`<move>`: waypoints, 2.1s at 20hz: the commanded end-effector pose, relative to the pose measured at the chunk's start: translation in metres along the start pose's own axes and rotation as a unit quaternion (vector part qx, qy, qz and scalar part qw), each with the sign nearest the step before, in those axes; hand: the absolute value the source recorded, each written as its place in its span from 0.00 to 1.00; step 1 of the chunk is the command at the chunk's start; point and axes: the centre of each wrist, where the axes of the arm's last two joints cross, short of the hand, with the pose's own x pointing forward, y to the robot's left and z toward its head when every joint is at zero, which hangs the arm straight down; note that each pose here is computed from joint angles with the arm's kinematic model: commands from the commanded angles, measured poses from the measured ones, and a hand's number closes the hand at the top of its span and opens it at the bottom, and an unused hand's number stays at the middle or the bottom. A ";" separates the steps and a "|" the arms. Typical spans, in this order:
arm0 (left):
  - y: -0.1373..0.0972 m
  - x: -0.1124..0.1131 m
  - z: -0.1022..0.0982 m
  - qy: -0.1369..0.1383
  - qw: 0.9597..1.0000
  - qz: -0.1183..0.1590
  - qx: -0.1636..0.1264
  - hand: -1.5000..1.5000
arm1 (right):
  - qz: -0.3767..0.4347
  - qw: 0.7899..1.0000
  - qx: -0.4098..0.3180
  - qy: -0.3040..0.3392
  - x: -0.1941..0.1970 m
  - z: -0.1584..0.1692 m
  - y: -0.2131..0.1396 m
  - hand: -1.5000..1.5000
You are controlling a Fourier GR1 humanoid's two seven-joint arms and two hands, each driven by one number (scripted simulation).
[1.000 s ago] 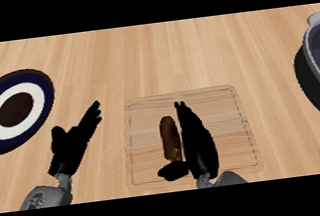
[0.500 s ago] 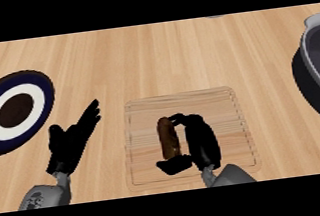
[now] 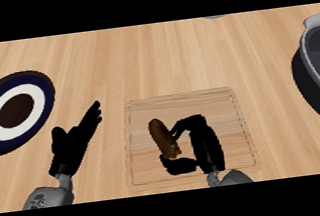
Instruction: Pick the sweet potato from the cutting board and place it in the pot
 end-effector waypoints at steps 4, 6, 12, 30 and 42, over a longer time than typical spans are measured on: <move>0.014 -0.018 0.015 0.024 0.998 0.019 0.046 0.50 | -0.056 0.977 -0.197 0.066 -0.084 0.035 -0.090 1.00; 0.023 -0.019 0.018 0.025 0.997 0.021 0.063 0.50 | -0.081 0.955 -0.267 0.097 -0.094 0.028 -0.128 1.00; 0.025 -0.031 0.027 0.030 0.997 0.029 0.069 0.50 | -0.089 0.930 -0.340 0.105 -0.145 0.080 -0.228 1.00; -0.001 -0.006 0.010 0.004 1.000 0.000 0.002 0.50 | 0.043 0.907 -0.398 0.128 -0.168 0.190 -0.411 1.00; -0.004 0.003 -0.002 -0.006 1.000 -0.002 -0.010 0.50 | 0.115 0.918 -0.331 0.185 -0.088 0.095 -0.460 1.00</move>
